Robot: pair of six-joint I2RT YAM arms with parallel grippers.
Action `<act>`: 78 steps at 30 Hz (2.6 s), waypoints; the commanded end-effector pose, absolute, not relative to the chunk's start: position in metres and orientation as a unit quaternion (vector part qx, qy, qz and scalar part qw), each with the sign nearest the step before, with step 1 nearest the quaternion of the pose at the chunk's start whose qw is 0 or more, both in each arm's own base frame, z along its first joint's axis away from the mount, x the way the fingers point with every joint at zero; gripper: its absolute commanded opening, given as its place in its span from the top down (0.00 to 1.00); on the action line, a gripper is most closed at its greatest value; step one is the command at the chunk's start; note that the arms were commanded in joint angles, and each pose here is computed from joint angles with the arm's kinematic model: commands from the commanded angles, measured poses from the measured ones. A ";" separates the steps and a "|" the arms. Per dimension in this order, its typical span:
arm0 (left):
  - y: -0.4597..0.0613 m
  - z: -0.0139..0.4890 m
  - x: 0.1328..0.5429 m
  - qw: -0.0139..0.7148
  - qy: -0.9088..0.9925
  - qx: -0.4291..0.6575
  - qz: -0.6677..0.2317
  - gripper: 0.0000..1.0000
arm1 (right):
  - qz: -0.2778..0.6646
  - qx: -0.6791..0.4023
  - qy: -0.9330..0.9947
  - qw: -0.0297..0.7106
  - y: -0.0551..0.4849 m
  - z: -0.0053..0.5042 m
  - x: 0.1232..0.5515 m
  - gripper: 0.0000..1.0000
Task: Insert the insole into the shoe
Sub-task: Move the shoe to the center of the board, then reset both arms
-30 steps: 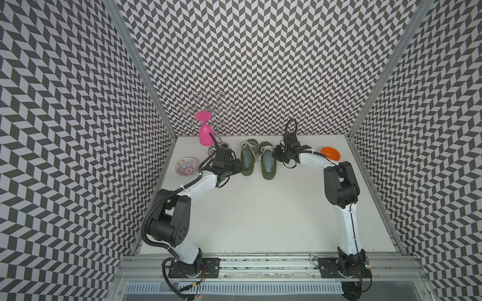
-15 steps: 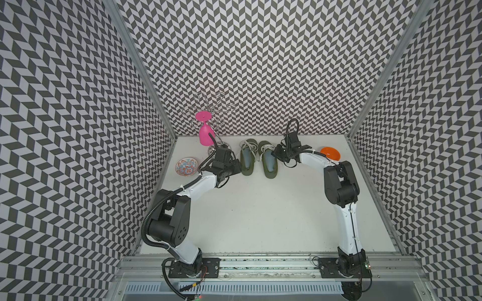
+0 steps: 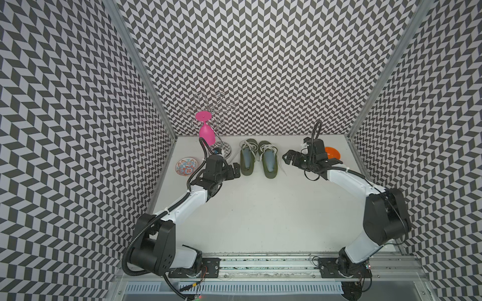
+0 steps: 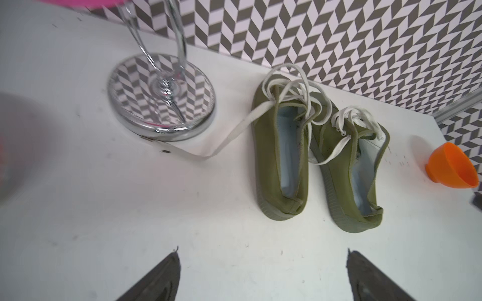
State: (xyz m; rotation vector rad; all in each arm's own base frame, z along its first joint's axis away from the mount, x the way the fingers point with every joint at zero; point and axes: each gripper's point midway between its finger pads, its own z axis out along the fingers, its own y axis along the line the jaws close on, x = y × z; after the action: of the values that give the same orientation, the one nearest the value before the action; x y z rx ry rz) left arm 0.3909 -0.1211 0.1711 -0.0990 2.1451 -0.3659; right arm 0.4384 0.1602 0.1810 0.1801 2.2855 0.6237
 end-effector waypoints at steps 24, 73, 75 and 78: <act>0.018 0.152 0.370 0.706 0.706 -0.049 0.013 0.00 | 0.032 0.005 0.706 0.708 0.006 0.156 0.383 0.00; 0.013 0.147 0.381 0.692 0.720 -0.046 0.036 0.00 | 0.061 -0.076 0.688 0.720 0.031 0.159 0.348 0.00; 0.013 0.146 0.382 0.692 0.720 -0.046 0.036 0.00 | 0.030 0.021 0.674 0.738 0.000 0.164 0.345 0.00; 0.013 0.146 0.381 0.692 0.720 -0.046 0.036 0.00 | 0.070 -0.090 0.708 0.697 0.037 0.151 0.378 0.00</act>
State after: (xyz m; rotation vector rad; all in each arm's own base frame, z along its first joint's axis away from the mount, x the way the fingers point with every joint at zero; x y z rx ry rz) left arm 0.3780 0.0128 0.1315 -0.0963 1.6595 0.0778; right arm 0.3579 0.0151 0.1296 -0.0458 1.6352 0.1083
